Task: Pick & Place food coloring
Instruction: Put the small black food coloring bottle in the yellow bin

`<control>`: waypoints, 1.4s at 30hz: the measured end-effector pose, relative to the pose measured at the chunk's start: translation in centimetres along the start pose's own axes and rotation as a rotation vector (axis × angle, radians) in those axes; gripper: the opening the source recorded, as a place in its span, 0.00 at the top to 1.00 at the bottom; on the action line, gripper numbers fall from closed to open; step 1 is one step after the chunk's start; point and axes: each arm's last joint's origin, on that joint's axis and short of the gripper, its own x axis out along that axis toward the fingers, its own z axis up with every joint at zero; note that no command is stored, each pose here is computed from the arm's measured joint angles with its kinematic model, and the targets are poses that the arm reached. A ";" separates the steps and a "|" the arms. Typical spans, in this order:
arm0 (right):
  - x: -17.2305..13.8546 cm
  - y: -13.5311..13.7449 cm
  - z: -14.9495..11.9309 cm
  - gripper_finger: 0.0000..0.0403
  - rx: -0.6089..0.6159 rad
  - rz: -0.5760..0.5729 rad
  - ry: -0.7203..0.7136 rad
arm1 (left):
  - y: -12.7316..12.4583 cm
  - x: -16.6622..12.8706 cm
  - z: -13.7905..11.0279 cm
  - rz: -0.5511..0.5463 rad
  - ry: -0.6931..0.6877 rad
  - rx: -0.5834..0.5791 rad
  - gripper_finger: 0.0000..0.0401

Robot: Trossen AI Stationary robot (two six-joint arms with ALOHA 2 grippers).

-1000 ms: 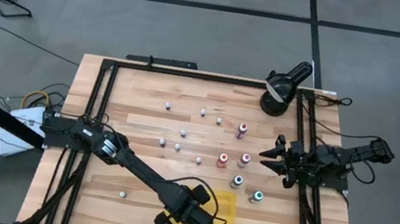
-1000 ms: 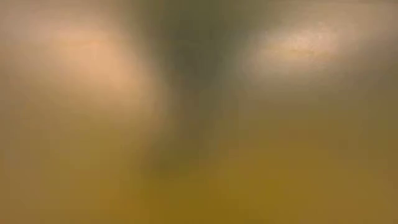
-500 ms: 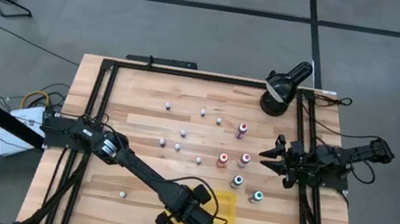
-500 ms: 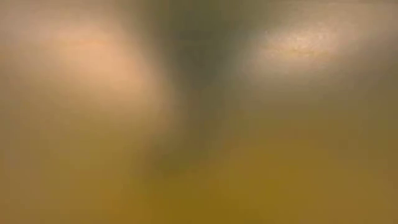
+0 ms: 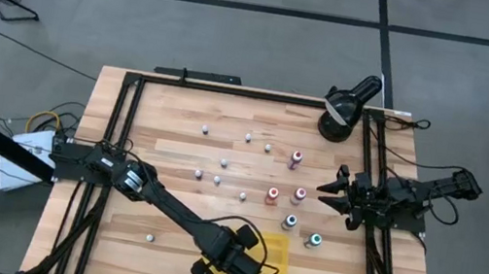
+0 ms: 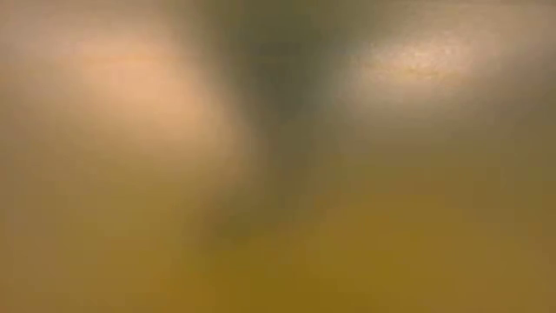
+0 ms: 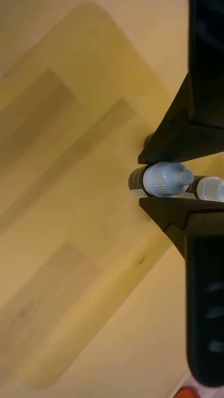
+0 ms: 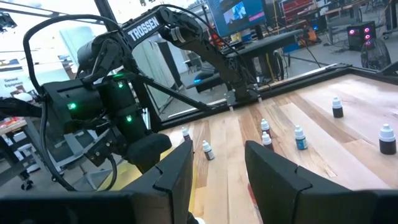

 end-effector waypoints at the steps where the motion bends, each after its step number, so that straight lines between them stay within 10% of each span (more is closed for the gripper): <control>1: 0.0 0.0 0.0 0.66 0.000 0.000 0.000 | 0.0 0.0 0.0 0.000 0.000 0.000 0.81; 42: 0.0 0.0 0.0 0.66 0.000 0.000 0.000 | -0.1 2.2 -0.2 -0.026 0.020 -0.017 0.81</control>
